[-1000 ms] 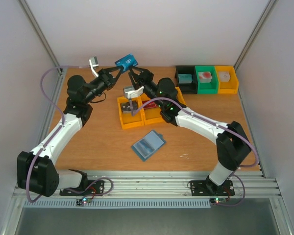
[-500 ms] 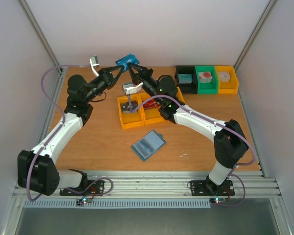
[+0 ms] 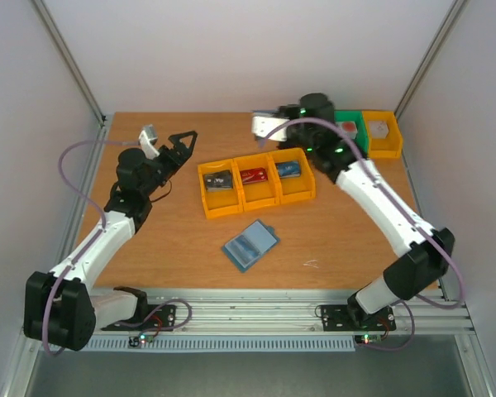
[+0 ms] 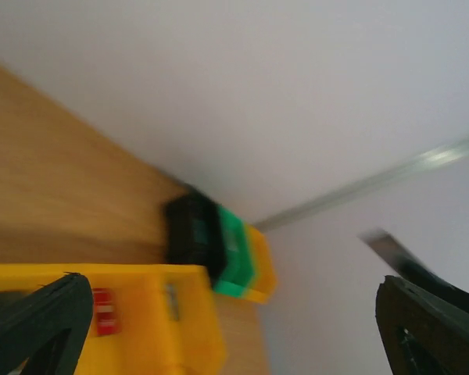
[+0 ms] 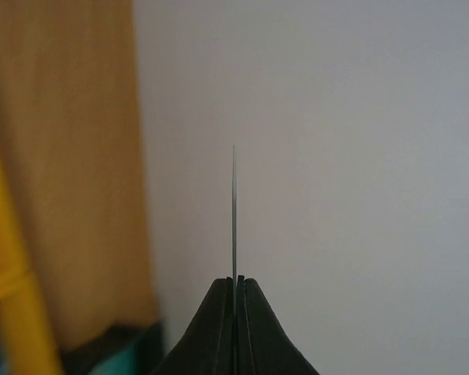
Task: Take the credit cards out of the card holder
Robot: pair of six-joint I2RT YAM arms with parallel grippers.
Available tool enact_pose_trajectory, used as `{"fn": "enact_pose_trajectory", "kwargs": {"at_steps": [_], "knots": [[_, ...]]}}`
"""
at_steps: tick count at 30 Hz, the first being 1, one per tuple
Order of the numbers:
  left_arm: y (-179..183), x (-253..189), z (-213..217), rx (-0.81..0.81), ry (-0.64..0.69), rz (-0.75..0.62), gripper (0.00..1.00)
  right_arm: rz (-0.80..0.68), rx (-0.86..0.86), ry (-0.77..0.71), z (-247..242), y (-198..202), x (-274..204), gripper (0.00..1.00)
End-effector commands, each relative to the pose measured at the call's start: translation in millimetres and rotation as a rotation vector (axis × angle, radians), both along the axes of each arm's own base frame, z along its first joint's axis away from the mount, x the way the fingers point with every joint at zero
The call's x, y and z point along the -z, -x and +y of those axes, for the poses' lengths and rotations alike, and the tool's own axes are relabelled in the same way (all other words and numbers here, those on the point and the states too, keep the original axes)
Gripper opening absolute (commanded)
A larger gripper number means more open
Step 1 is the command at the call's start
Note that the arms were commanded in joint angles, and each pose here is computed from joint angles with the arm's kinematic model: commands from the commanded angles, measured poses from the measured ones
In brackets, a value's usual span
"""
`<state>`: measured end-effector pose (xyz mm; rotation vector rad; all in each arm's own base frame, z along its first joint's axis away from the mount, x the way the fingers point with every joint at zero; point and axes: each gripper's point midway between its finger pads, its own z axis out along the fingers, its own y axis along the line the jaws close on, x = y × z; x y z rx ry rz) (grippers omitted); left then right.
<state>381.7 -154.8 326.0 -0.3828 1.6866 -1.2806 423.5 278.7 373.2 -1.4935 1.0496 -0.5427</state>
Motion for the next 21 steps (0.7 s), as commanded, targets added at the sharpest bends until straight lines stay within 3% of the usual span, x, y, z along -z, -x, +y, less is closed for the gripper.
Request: {"fn": "enact_pose_trajectory", "kwargs": {"at_steps": [1, 4, 8, 14, 21], "knots": [[-6.4, 81.7, 72.7, -0.349, -0.272, 0.187, 0.99, 0.742, 0.165, 0.044, -79.3, 60.5, 116.7, 0.01], [0.3, 115.8, 92.1, -0.412, -0.436, 0.223, 0.99, 0.856, 0.254, 0.071, -101.0, 54.9, 153.3, 0.01], [11.1, 152.6, 108.2, -0.446, -0.594, 0.264, 0.99, 0.769, 0.285, 0.096, -113.9, 24.8, 177.5, 0.01], [32.0, 194.0, 112.8, -0.428, -0.616, 0.37, 0.99, 0.704, 0.3, 0.207, -122.3, -7.6, 214.2, 0.01], [32.8, 195.1, 115.4, -0.441, -0.62, 0.382, 0.99, 0.594, 0.329, 0.298, -124.2, -49.5, 239.9, 0.01]]}}
